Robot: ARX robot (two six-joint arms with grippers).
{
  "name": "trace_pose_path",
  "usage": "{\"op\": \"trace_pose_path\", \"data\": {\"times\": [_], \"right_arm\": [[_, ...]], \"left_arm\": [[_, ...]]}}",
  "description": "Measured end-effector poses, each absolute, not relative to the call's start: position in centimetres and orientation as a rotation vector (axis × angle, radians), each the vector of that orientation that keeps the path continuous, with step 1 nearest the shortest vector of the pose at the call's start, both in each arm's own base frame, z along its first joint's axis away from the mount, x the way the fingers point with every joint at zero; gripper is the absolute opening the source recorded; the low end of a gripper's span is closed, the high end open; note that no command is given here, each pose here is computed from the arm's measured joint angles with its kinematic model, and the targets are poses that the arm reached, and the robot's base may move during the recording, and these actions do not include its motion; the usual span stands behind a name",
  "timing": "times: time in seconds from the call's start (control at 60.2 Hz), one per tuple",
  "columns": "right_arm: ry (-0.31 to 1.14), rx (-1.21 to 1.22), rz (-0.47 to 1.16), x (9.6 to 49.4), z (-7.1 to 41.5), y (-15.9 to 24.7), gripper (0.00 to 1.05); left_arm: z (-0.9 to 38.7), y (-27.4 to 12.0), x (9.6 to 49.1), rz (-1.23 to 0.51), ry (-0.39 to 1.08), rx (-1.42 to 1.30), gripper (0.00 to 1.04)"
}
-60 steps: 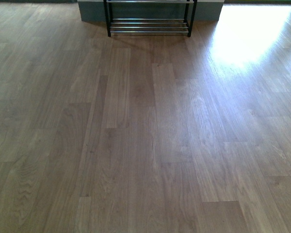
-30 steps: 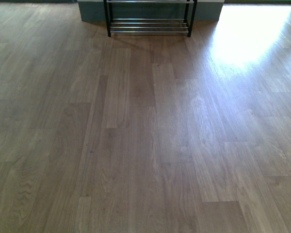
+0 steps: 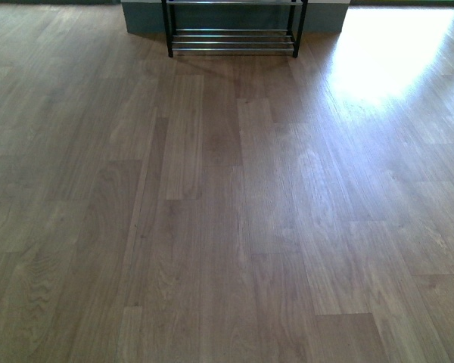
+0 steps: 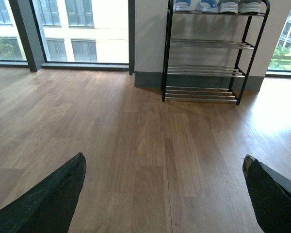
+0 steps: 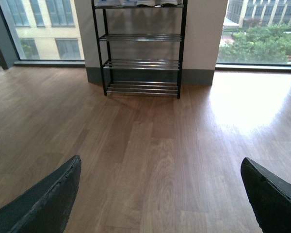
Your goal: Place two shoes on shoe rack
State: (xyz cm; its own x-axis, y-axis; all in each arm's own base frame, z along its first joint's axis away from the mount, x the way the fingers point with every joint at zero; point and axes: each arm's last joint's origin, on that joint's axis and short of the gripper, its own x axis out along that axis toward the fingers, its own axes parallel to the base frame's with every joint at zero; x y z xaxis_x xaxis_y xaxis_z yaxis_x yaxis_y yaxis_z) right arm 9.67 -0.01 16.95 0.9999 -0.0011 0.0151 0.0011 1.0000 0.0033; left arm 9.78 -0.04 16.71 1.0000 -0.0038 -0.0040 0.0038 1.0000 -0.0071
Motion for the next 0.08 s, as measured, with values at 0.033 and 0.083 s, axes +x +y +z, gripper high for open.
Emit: {"op": "trace_pose_path", "data": {"times": [0.033,0.083], "right_arm": [[-0.015,0.003,-0.001,9.67,16.95,-0.01,0.95],[-0.015,0.003,-0.001,9.67,16.95,-0.01,0.95]], "left_arm": [[16.71,-0.04,9.78,-0.004,0.004,-0.007,0.95],[16.71,-0.04,9.78,-0.004,0.004,-0.007,0.95]]}}
